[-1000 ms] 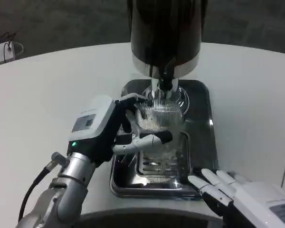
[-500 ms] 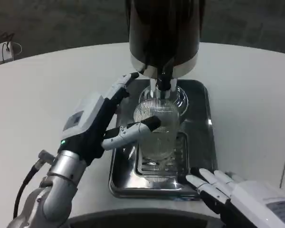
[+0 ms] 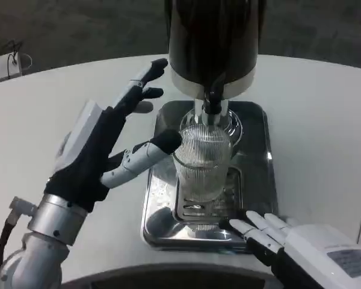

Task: Grasp the cup under the faucet to collect the drink, then remove the cup.

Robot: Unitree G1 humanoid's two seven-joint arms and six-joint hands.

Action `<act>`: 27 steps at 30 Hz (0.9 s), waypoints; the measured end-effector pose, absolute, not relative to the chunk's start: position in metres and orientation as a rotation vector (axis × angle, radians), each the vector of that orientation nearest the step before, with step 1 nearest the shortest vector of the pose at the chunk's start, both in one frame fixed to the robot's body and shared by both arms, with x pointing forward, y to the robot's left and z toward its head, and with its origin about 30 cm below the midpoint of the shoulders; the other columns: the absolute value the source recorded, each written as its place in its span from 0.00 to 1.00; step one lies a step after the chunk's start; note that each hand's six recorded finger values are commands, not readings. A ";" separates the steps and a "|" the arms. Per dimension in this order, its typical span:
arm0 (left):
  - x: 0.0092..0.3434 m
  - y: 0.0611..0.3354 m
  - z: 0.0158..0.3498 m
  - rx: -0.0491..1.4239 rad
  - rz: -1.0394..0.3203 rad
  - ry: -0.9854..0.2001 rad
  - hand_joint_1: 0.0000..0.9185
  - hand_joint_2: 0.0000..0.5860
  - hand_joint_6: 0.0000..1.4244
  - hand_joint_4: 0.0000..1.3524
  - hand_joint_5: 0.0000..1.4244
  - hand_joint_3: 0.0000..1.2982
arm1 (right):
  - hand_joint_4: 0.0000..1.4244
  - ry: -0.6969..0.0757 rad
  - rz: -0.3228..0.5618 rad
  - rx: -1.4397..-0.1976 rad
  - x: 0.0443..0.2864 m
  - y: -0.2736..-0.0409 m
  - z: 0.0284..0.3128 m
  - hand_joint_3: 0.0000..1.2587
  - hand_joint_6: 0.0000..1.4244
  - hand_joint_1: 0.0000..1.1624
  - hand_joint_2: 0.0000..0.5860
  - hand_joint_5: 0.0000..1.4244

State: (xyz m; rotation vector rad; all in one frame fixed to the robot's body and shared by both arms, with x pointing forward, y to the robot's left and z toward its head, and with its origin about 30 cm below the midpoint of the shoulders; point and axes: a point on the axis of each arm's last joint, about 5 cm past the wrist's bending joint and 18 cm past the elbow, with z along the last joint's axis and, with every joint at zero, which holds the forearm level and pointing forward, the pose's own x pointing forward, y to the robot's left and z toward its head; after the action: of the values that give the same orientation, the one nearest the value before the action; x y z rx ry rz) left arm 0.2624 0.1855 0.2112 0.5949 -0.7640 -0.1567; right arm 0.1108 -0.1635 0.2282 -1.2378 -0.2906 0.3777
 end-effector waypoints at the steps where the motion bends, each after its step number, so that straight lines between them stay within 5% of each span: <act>1: 0.261 0.186 0.214 0.588 -0.170 -0.766 0.00 0.08 0.21 0.08 0.15 0.10 | 0.00 -0.288 0.380 -1.237 0.111 -0.163 0.228 0.08 0.00 0.42 0.78 0.00; 27: 0.270 0.171 0.264 0.608 -0.418 -0.813 0.00 0.08 0.20 0.09 0.17 0.11 | 0.00 -0.284 0.376 -1.235 0.113 -0.161 0.228 0.08 0.00 0.42 0.78 0.00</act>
State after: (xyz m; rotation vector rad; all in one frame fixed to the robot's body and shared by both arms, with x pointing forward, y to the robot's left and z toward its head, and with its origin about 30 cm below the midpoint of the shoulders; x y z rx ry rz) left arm 0.2703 0.1705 0.2639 0.6076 -0.8130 -0.4184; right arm 0.1127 -0.1612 0.2282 -1.2350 -0.2843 0.3757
